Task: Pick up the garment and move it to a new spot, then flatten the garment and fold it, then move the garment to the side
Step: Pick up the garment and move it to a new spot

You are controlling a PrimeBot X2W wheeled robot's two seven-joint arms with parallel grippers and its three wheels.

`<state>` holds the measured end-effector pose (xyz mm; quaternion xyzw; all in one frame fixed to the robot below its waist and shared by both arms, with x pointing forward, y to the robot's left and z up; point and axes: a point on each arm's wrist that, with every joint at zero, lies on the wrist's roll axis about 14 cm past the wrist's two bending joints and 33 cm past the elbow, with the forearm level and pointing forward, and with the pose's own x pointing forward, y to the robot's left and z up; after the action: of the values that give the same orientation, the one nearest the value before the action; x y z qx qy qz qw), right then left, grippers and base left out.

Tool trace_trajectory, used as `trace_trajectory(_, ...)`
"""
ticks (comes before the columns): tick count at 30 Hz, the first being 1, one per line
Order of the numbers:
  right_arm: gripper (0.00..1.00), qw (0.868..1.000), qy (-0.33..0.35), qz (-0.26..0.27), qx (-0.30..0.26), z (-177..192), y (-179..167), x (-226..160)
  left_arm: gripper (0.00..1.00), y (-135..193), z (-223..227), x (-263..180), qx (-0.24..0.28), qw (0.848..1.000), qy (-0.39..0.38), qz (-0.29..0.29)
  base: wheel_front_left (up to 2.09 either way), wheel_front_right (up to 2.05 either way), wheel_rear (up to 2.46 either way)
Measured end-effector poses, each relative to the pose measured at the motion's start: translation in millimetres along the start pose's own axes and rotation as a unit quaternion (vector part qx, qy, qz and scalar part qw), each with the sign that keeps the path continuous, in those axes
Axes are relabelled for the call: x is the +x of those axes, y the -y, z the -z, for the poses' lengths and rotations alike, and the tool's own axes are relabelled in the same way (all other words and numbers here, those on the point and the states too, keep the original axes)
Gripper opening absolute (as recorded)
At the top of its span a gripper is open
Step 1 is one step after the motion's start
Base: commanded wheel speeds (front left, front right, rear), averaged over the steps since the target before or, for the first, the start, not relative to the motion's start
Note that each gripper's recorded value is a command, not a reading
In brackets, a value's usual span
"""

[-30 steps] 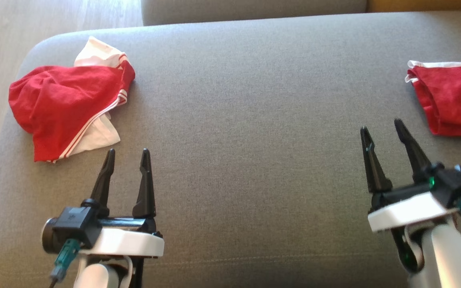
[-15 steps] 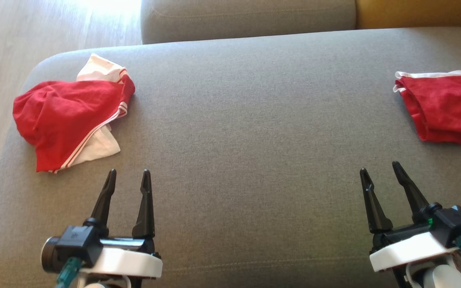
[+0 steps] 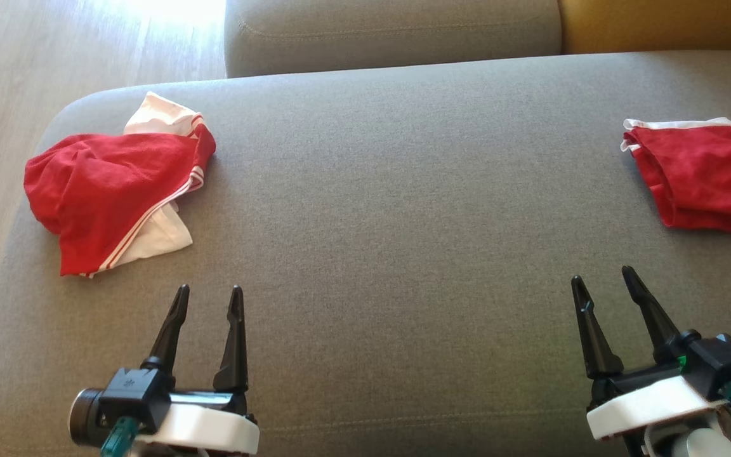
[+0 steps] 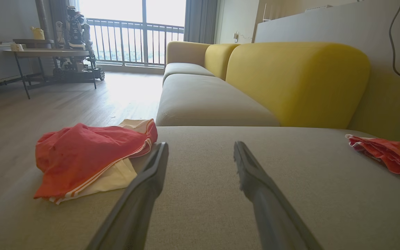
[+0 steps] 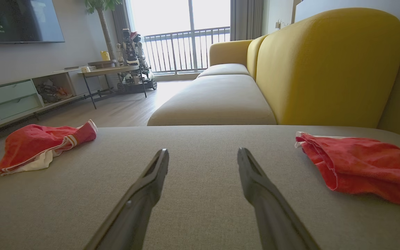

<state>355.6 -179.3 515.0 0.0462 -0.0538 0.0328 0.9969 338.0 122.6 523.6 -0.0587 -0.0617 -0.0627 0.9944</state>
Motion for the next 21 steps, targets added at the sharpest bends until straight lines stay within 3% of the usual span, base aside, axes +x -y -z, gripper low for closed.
trace_trajectory(13,1.00,1.000,-0.004,-0.008,0.002,3,-5,3,1.00,-3,6,-4,0.001,1.000,-0.010,-0.006,0.00,0.00,0.00)
trace_trajectory(21,1.00,0.999,-0.008,-0.046,0.007,7,-29,16,1.00,-23,4,-16,0.006,0.999,-0.009,-0.042,0.00,0.00,0.00)
